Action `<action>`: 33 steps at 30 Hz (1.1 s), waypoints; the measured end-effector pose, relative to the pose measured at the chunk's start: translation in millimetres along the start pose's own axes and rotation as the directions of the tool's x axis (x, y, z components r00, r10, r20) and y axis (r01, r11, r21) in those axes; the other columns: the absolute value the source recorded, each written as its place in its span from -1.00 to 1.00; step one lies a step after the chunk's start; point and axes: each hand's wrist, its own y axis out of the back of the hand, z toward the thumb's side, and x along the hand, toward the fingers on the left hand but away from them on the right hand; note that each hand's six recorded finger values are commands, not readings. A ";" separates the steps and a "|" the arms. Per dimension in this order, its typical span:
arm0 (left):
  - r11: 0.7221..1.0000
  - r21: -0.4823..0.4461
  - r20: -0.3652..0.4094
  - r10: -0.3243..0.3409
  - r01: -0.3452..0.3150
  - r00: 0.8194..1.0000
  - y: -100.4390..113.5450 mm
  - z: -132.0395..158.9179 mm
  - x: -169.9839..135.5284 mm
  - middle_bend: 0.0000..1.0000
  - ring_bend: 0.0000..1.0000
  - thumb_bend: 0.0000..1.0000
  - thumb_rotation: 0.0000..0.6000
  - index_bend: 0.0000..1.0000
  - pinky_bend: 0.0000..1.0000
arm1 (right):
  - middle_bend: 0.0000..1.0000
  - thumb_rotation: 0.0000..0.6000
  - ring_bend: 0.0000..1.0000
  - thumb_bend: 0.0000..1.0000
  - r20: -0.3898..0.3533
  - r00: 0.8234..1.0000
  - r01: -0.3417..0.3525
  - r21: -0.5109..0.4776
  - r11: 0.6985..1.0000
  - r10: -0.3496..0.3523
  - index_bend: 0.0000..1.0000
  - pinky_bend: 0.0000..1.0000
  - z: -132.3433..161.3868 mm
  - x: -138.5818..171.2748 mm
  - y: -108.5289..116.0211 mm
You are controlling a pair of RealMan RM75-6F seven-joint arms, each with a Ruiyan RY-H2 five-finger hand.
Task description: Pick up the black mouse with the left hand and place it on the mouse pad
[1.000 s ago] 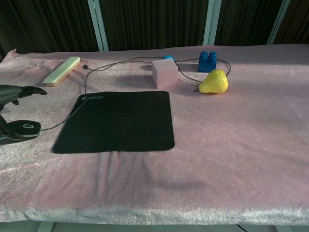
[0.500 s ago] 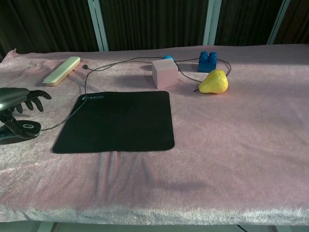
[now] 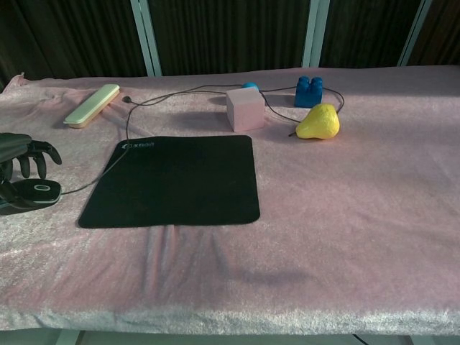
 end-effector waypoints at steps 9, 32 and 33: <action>0.999 0.046 -0.034 -0.004 0.005 0.999 -0.3 -6.6 1.7 -0.09 -0.15 -0.64 1.00 -0.37 0.02 | -1.00 1.00 -0.97 -0.91 -0.003 1.000 -0.004 0.001 1.000 0.004 -1.00 -0.62 0.4 -0.4 -0.5; 0.987 0.131 0.053 0.088 -0.094 0.995 13.7 27.6 -5.1 0.42 0.32 0.23 1.00 -0.02 0.54 | -1.00 1.00 -0.97 -0.91 0.000 1.000 -0.007 0.000 1.000 0.007 -1.00 -0.62 0.4 0.2 -0.6; 0.985 0.133 0.069 0.098 -0.106 0.993 15.6 33.7 -6.0 0.42 0.32 0.23 1.00 -0.02 0.54 | -1.00 1.00 -0.97 -0.91 0.000 1.000 -0.006 -0.001 1.000 0.006 -1.00 -0.62 0.4 0.4 -0.3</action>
